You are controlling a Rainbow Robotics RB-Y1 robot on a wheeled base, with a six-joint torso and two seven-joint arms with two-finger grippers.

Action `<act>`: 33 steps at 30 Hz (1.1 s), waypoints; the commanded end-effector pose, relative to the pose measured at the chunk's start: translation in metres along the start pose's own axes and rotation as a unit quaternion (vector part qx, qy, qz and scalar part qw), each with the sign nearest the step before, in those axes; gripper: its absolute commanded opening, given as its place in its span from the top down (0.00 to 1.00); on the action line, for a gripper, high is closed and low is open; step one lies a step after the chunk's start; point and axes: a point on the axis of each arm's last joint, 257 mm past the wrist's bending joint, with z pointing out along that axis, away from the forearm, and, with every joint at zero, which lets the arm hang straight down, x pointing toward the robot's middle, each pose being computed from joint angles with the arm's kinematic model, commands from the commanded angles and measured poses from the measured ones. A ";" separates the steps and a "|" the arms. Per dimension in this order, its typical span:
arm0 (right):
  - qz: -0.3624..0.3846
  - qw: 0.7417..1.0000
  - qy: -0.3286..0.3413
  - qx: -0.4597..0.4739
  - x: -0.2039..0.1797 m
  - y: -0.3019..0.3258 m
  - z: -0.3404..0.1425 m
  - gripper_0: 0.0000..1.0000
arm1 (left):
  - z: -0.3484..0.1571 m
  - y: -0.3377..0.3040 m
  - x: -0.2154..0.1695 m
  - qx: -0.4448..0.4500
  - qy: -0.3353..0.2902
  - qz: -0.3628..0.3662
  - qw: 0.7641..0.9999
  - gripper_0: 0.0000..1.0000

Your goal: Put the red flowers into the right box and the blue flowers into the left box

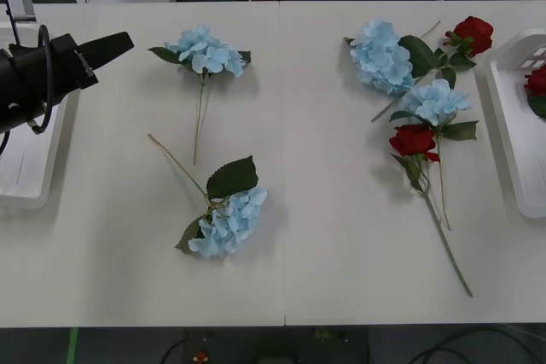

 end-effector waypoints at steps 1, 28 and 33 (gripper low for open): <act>0.011 0.999 -0.028 0.034 -0.019 -0.008 0.009 1.00 | -0.006 0.001 -0.015 -0.003 -0.021 -0.022 1.000 0.00; -0.001 0.999 -0.030 0.045 -0.014 0.014 0.042 0.09 | -0.043 0.065 -0.048 -0.088 -0.055 -0.004 0.995 0.00; -0.014 1.000 -0.005 -0.027 -0.026 0.037 0.011 0.00 | -0.041 0.101 -0.075 -0.172 -0.108 -0.003 0.979 0.00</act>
